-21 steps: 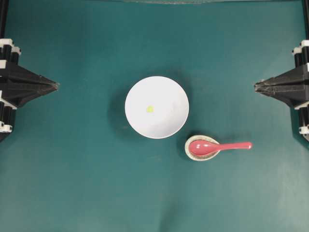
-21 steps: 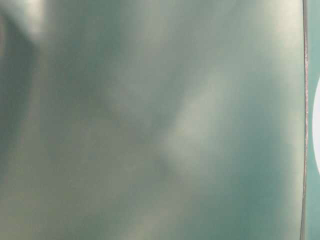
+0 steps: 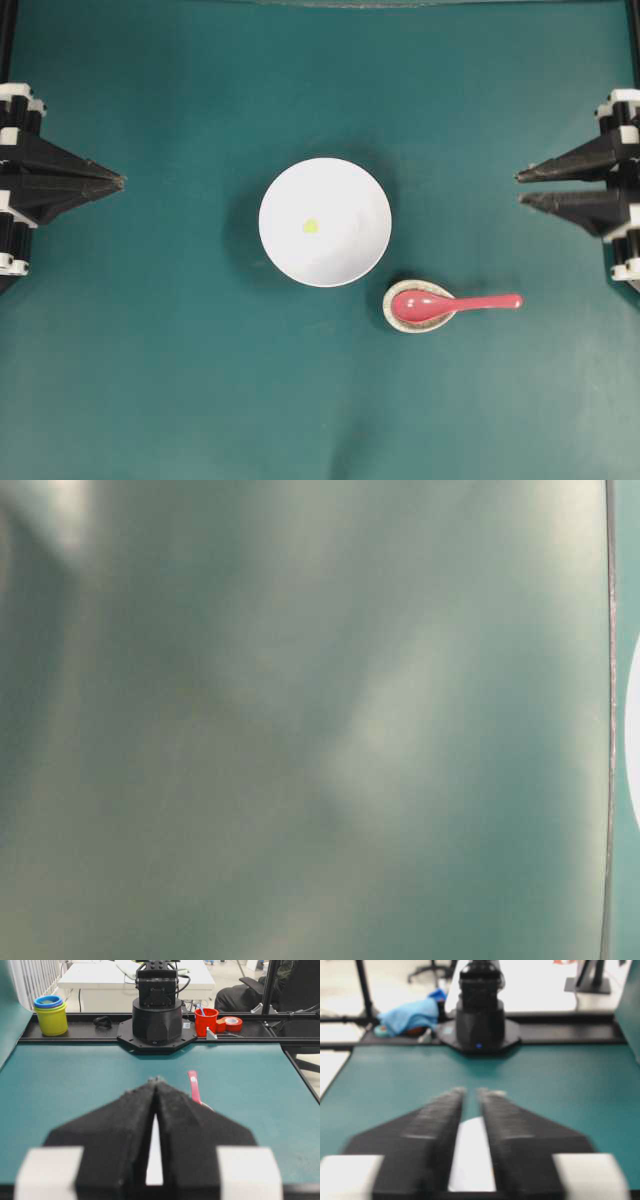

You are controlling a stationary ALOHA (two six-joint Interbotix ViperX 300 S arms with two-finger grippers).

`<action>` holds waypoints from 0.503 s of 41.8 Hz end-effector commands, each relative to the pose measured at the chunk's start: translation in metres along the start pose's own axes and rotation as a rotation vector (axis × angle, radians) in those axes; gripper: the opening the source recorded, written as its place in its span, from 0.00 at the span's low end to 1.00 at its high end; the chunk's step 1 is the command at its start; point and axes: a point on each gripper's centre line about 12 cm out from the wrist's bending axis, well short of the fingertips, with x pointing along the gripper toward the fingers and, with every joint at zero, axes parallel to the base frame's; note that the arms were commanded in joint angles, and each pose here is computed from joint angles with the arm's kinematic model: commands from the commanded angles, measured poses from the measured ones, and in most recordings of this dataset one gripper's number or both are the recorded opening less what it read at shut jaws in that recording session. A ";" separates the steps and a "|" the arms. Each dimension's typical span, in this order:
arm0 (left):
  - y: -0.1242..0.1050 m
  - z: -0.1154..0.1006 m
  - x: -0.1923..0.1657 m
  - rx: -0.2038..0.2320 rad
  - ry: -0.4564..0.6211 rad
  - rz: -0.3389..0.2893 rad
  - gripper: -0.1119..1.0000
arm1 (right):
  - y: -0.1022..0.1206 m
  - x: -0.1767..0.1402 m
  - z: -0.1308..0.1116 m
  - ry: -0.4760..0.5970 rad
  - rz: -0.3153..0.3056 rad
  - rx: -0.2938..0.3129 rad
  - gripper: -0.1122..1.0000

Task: Scoop the yellow hexagonal prism block from the bowl with a spoon using the right arm.
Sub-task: 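Move the right gripper toward the red spoon handle in the spoon rest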

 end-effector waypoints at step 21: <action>0.000 0.013 0.003 0.006 -0.067 0.001 0.10 | 0.007 0.014 -0.046 0.075 0.030 0.017 0.61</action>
